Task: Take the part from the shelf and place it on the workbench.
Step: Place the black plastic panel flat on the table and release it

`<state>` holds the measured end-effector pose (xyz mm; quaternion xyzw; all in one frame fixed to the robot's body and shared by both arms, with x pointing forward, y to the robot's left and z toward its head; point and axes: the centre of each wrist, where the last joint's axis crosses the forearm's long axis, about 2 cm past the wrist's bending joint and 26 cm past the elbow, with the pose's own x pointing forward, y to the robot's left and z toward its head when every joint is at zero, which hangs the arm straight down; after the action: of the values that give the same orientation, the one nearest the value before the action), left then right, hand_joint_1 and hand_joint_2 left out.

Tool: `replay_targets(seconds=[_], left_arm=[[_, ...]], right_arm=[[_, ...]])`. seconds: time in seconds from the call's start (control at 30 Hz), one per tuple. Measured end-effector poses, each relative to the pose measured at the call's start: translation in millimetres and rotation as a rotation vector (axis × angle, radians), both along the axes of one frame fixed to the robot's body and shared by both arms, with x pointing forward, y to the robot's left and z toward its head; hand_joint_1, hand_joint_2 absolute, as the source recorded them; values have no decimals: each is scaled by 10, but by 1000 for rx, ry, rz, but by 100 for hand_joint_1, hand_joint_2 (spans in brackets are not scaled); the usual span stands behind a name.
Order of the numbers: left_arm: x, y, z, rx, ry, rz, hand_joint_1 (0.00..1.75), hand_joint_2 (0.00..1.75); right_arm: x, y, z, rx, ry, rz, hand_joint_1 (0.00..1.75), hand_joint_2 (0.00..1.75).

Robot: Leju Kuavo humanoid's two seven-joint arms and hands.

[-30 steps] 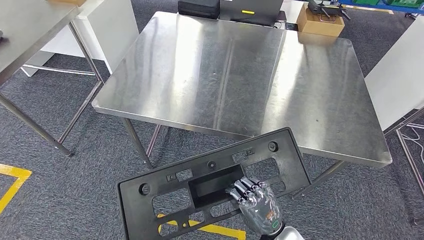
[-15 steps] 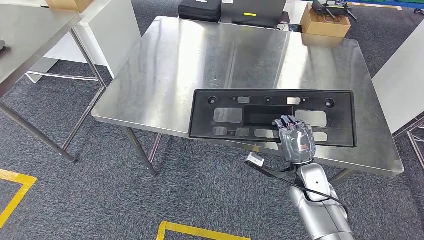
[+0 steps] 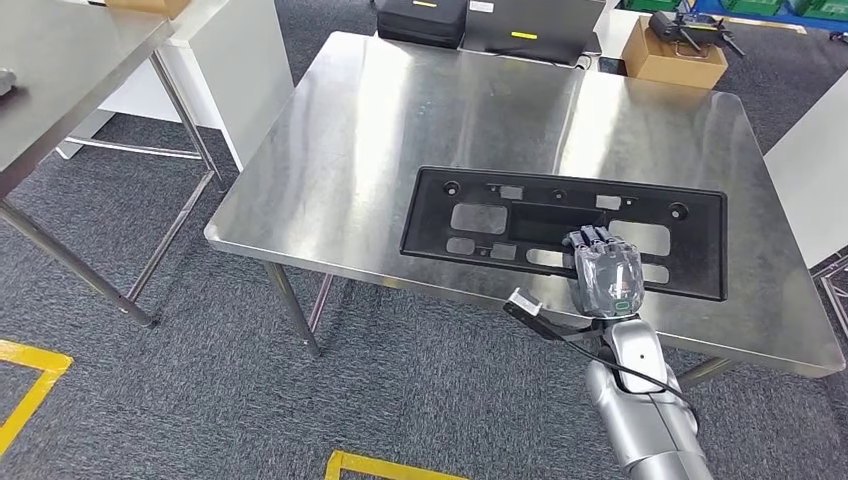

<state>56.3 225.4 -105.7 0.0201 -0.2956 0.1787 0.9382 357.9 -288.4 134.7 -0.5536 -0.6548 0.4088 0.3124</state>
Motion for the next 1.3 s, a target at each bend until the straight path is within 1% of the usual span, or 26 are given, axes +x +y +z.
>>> replay_targets(seconds=[0.17,0.3,0.47,0.57,0.7,0.93,1.07,1.3], left_arm=[[8,-12,2,-7,-6,-12,0,175],[15,-3,2,-11,-10,-24,0,175],[11,18,-1,-9,-8,-26,0,175],[17,33,-2,-10,-13,-24,0,175],[51,39,2,-15,-24,-25,0,175],[119,17,15,-20,-47,-33,0,175],[125,-5,19,-25,-53,-34,0,175],[162,-21,27,-25,-54,-37,0,175]], right_arm=[[40,-34,15,-2,17,-33,175,175],[144,-157,53,5,46,-97,175,175],[302,-373,91,49,117,-208,175,175],[346,-543,46,76,181,-295,175,175],[395,-807,47,89,210,-364,175,175],[373,-985,-1,87,239,-404,175,175],[335,-1014,-53,86,256,-414,175,175],[355,-1032,-31,84,265,-423,175,175]])
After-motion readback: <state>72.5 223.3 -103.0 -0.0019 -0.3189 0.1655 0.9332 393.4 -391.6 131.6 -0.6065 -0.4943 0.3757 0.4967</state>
